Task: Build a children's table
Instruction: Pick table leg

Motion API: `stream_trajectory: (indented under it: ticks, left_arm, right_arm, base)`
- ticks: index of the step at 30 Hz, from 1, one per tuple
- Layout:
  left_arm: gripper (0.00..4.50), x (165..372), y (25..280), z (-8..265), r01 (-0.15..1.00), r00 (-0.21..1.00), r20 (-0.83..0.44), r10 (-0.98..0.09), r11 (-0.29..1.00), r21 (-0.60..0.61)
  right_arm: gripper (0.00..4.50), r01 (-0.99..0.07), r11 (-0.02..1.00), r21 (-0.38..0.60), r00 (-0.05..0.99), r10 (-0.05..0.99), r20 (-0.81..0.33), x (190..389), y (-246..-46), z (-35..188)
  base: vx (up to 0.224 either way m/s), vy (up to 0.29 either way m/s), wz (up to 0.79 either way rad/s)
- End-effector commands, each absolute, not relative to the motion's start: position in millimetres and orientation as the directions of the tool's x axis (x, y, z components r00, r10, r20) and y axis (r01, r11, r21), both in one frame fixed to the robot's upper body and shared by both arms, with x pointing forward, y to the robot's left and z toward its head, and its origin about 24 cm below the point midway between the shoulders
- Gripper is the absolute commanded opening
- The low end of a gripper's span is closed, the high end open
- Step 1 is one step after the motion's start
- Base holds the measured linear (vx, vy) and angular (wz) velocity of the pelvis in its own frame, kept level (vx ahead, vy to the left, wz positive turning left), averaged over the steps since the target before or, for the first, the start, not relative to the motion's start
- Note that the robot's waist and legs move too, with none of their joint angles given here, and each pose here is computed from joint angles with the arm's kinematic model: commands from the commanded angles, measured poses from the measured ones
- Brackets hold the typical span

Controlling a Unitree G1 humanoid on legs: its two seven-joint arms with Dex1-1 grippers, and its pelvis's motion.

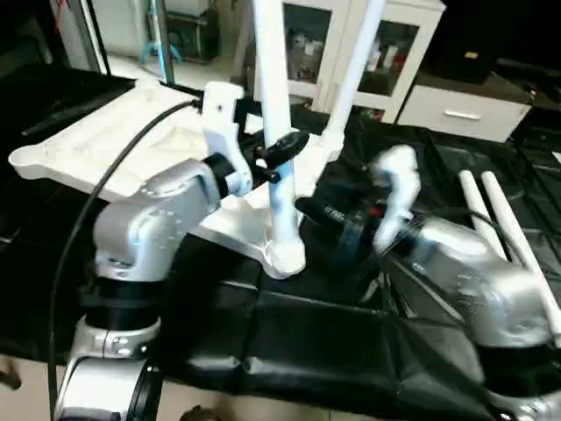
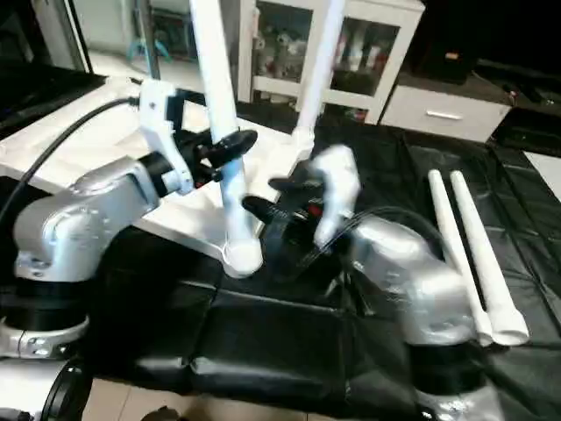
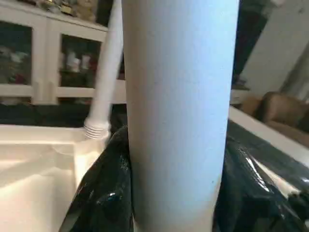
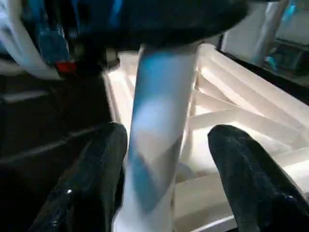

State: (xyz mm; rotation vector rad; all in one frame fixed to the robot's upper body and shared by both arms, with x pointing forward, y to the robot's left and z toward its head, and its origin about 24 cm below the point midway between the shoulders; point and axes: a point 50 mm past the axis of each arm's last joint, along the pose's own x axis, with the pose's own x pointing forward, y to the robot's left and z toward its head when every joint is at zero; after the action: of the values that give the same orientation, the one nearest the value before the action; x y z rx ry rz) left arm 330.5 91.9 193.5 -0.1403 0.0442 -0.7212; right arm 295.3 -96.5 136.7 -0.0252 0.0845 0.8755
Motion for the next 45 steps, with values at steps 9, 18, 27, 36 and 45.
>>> stream_trajectory:
  ticks: [9, 18, 27, 36, 45]
  left_arm:
    - [1.82, 337, 80, 210, 0.623, 0.782, 0.077, -0.619, 0.78, -0.052]
    - [1.81, 338, 82, 208, 0.62, 0.784, 0.075, -0.616, 0.783, -0.05]
    - [1.81, 338, 82, 208, 0.624, 0.781, 0.076, -0.62, 0.78, -0.052]
    - [2.69, 324, 85, 207, 0.755, 0.649, 0.086, -0.756, 0.627, -0.193]
    - [3.33, 303, 92, 219, 0.895, 0.382, 0.262, -0.886, 0.284, -0.344]
  right_arm:
    - [2.98, -0.605, 0.784, -0.139, 0.795, 0.584, -0.165, 317.8, -66.8, 111]
    - [2.19, -0.652, 0.756, -0.065, 0.758, 0.648, -0.067, 320.2, -59.0, 122]
    - [1.86, -0.662, 0.748, -0.055, 0.749, 0.659, -0.062, 320.1, -61.1, 119]
    - [1.85, -0.798, 0.602, 0.035, 0.602, 0.798, 0.002, 310.4, -72.9, 134]
    - [1.84, -0.949, 0.289, 0.128, 0.286, 0.957, -0.037, 282.9, -110.6, 140]
  base:
    - [0.0, 0.0, 0.0]
    - [0.0, 0.0, 0.0]
    - [0.0, 0.0, 0.0]
    - [0.0, 0.0, 0.0]
    - [0.0, 0.0, 0.0]
